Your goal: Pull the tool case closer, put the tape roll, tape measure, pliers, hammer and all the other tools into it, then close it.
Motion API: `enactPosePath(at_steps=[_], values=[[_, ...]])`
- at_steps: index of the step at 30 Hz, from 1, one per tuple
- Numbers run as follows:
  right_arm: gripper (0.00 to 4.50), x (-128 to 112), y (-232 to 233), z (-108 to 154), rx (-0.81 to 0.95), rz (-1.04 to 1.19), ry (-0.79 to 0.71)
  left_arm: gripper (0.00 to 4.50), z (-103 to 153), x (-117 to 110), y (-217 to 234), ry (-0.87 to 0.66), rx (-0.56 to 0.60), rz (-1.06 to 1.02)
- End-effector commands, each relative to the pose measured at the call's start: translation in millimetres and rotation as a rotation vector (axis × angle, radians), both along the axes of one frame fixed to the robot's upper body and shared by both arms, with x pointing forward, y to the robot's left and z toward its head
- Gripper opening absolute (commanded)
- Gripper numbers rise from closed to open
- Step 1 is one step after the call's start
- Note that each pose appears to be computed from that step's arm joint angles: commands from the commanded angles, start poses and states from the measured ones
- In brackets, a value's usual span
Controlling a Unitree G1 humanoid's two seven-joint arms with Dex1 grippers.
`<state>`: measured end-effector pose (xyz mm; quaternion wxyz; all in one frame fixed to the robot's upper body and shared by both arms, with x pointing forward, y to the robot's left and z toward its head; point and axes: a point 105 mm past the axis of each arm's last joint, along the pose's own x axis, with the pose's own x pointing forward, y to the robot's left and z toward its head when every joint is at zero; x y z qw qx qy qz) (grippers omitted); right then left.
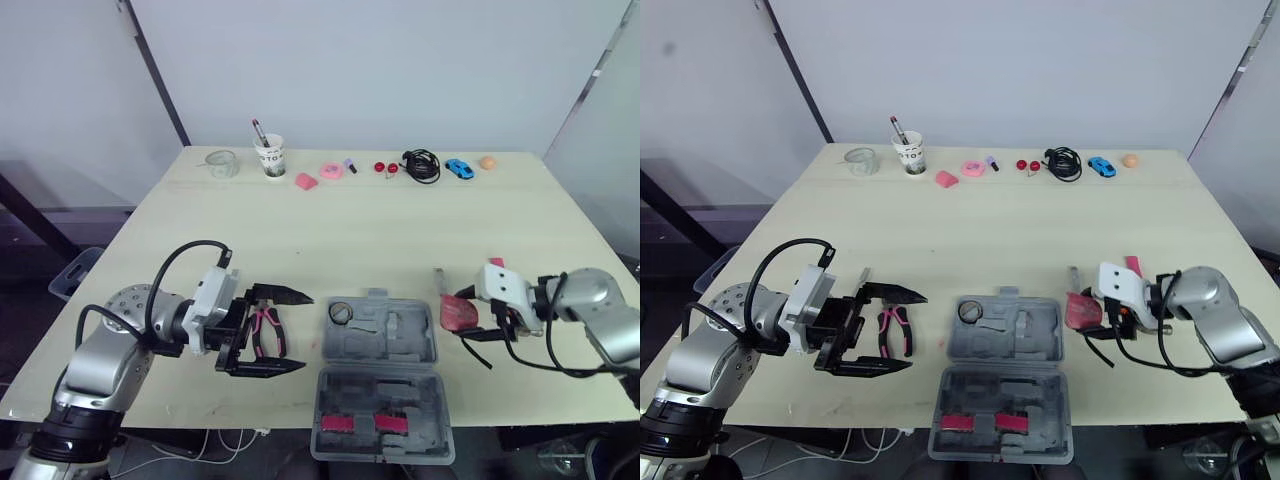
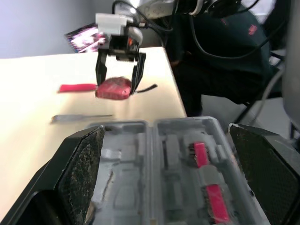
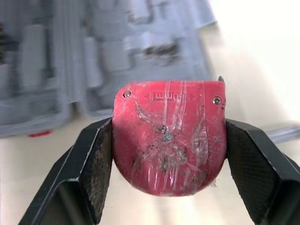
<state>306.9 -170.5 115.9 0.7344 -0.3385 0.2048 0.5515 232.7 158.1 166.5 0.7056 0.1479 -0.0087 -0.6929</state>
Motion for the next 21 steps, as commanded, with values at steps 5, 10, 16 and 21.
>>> enactPosePath(at_steps=[5,10,16,21], values=[[3.00,10,32,12,-0.170,0.043,0.031,4.50,11,3,10,-0.032,-0.044,0.126],[3.00,19,50,11,-0.224,0.055,0.024,4.50,10,5,13,-0.024,-0.050,0.177],[3.00,27,59,-2,-0.333,0.059,0.022,4.50,9,6,14,-0.026,-0.054,0.213],[3.00,30,72,-10,-0.352,0.079,0.017,4.50,7,5,13,-0.027,-0.054,0.217]])
